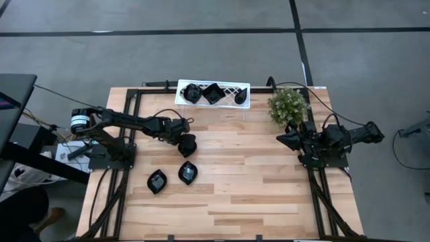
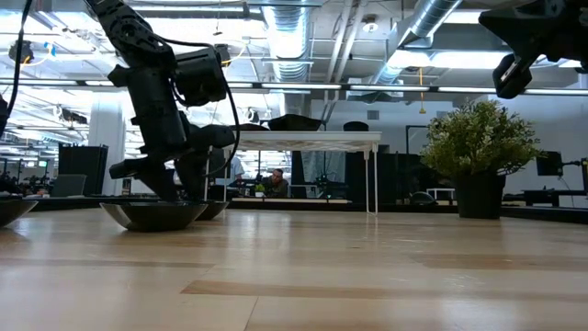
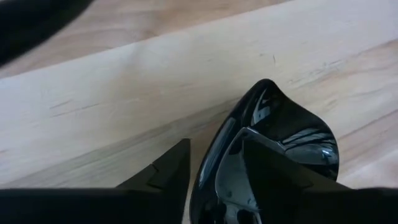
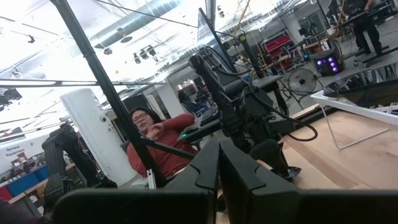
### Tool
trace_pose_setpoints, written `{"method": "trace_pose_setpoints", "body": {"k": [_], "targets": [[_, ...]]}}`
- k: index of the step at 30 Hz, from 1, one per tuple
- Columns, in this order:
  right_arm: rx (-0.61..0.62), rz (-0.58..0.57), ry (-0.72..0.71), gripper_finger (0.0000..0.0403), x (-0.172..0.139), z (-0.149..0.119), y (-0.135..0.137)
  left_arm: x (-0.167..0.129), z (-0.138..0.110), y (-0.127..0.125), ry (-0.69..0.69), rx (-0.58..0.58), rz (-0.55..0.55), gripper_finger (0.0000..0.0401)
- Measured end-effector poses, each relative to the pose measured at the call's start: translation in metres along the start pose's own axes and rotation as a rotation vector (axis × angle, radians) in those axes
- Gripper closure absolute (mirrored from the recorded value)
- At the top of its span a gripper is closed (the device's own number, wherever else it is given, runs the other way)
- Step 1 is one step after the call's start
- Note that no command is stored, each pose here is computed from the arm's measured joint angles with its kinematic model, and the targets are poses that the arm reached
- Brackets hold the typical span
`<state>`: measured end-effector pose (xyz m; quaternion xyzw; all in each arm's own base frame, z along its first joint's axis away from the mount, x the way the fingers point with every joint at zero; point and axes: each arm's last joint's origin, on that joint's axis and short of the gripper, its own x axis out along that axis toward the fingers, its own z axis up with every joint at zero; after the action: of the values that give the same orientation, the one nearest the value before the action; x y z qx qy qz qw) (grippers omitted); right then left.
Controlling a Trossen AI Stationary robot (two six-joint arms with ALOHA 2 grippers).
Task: Pick & Place Mini shaped plates
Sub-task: Stack the black leaf shaped plate on top of the black leaf shaped plate on the shelf
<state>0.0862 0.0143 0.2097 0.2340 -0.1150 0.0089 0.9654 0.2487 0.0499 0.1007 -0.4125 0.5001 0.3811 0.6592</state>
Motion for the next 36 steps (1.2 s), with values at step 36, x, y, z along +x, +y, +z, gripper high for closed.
{"method": "trace_pose_setpoints", "body": {"k": [36], "targets": [[-0.001, 0.001, 0.001, 0.0396, 0.0, 0.0, 0.0, -0.098, 0.004, 0.004, -0.235, 0.013, -0.318, 0.0394]]}}
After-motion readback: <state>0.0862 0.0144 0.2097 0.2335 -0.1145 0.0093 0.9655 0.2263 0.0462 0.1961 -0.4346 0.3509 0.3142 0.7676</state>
